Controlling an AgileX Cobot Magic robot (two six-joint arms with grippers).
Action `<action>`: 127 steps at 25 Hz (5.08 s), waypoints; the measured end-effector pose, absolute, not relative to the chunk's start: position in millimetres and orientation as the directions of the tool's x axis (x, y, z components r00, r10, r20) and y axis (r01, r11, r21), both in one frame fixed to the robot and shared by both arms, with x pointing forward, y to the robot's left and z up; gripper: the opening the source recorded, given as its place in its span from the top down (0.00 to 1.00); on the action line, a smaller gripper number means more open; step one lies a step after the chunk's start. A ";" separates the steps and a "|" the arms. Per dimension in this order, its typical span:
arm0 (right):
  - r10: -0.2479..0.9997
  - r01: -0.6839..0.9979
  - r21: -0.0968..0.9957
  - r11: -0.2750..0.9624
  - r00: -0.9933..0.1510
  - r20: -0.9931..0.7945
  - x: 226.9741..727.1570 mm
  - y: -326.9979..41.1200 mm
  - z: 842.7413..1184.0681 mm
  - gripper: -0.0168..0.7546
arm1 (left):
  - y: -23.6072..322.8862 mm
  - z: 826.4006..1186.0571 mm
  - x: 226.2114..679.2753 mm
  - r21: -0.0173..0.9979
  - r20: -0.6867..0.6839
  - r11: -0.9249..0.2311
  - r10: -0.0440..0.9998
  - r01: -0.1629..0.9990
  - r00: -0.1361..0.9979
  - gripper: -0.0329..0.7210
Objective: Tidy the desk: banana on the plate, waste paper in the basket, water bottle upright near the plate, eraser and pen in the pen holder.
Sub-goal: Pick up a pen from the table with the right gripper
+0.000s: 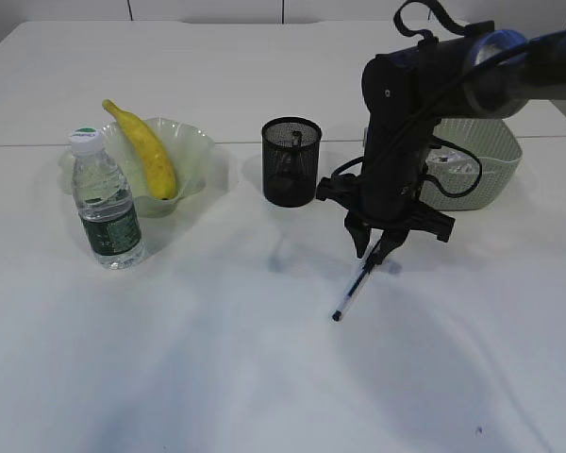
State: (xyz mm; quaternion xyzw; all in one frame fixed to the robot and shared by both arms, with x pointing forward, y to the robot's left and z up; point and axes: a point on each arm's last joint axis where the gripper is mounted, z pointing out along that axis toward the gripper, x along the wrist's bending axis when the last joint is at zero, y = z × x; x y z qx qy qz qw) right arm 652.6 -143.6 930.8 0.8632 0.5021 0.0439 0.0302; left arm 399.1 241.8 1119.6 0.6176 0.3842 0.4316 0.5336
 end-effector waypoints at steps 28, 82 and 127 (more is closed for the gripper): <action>0.824 0.818 0.113 -0.564 0.547 0.148 668.4 -155.0 921.6 0.74 | 241.8 1119.6 399.1 0.991 0.123 -0.135 0.935 0.014 0.332 0.33; 0.818 0.813 0.095 -0.574 0.566 0.103 669.2 -156.2 901.1 0.68 | 241.8 1119.6 399.1 0.991 0.123 -0.135 0.935 0.014 0.332 0.33; 0.818 0.815 0.074 -0.574 0.569 0.079 666.7 -156.8 900.0 0.73 | 241.8 1119.6 399.1 0.991 0.123 -0.135 0.935 0.014 0.332 0.33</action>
